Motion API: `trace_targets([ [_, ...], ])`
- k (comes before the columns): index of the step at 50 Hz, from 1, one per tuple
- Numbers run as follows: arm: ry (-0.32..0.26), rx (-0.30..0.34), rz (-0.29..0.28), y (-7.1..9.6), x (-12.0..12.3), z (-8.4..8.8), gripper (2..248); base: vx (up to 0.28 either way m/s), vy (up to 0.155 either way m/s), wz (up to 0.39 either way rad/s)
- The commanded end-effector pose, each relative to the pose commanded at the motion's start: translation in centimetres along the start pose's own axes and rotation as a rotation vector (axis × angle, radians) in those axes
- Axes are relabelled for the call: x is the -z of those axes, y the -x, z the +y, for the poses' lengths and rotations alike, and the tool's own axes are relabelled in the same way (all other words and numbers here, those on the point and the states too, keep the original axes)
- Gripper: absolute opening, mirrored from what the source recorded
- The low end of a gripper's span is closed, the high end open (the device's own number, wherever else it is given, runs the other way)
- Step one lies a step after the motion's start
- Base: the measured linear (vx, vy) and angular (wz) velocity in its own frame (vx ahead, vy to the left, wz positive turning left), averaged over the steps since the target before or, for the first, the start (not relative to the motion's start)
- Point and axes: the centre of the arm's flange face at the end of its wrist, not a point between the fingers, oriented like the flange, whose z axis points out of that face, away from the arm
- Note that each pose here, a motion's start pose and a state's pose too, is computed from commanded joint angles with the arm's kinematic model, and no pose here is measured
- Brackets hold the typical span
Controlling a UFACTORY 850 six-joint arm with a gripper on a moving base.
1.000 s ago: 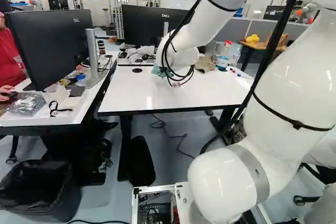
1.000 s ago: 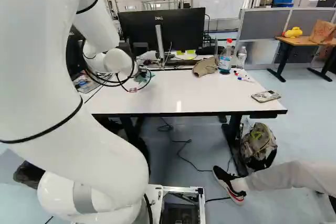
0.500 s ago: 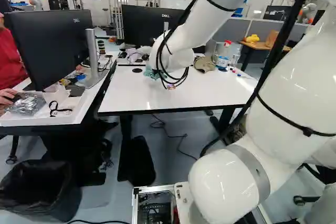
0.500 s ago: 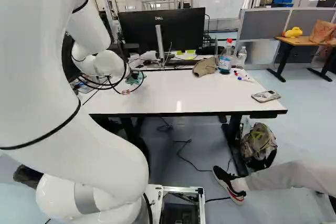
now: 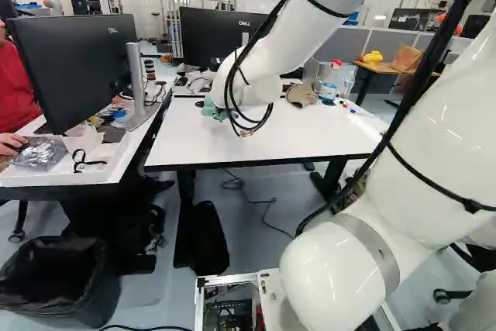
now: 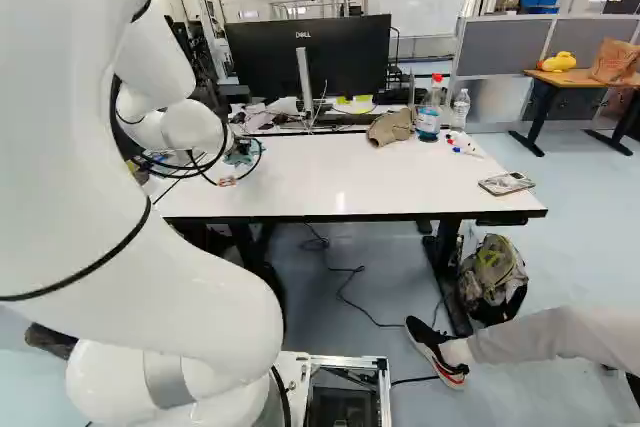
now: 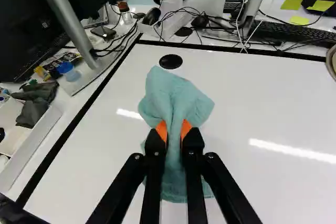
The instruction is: Clean the table with the green towel
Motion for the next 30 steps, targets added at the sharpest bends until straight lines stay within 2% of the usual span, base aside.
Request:
trace_targets([
  [28,-0.001,0.001,0.0,-0.01,-0.02,-0.04,53,0.0,0.0,0.0],
  [29,-0.001,0.001,0.0,-0.01,-0.02,-0.04,83,0.0,0.0,0.0],
  [30,-0.001,0.001,0.0,-0.01,-0.02,-0.04,83,0.0,0.0,0.0],
])
